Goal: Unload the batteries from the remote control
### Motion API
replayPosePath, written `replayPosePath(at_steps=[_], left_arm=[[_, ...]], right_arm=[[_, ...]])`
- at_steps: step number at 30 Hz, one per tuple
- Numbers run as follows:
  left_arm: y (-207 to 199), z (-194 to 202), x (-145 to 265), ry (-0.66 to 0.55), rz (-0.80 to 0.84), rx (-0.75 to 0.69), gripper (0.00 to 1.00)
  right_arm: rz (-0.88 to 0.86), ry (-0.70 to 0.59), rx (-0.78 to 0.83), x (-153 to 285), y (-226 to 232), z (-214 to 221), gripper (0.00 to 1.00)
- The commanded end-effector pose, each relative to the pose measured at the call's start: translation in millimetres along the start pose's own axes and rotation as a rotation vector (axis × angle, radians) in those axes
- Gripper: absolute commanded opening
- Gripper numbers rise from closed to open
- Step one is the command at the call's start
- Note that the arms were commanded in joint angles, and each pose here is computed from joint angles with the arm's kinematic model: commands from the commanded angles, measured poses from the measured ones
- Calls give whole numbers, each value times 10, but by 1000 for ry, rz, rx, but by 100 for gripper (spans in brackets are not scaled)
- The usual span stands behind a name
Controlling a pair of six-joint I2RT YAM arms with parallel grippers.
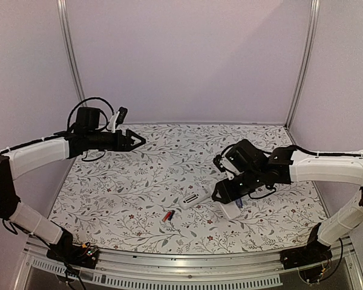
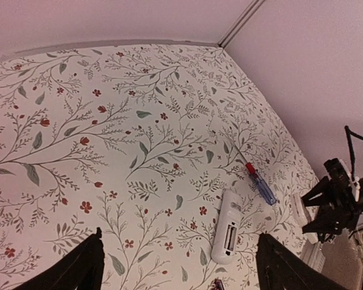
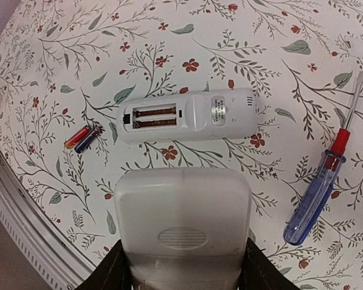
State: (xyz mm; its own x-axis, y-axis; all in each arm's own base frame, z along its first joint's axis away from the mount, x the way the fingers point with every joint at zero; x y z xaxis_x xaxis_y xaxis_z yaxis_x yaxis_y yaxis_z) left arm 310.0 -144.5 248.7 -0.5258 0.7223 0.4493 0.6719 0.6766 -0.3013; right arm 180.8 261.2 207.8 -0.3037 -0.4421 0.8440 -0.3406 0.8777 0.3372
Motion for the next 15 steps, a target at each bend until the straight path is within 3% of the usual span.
replayPosePath(at_steps=[1, 4, 15], left_arm=[[-337, -230, 76, -49, 185, 40, 87], [-555, -234, 12, -20, 217, 51, 87], [-1422, 546, -346, 33, 353, 209, 86]], right_arm=[[-93, -100, 117, -17, 52, 11, 45], [-102, -96, 162, 38, 50, 53, 45], [-187, -137, 324, -21, 271, 243, 46]])
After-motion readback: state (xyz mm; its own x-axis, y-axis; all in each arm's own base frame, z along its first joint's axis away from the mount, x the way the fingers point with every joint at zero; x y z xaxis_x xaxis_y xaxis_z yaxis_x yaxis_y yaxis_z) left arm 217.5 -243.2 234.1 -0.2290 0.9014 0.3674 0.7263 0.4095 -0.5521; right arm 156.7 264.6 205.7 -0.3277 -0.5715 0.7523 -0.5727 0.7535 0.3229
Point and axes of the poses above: each gripper's point midway between its finger pads, its own x axis back along the fingers, its own y axis along the line the jaws close on, z = x × y, the point moved 10 cm from there along x, back along the fingers, and after that the axes turned 12 degrees about -x, right-handed, at the moved point
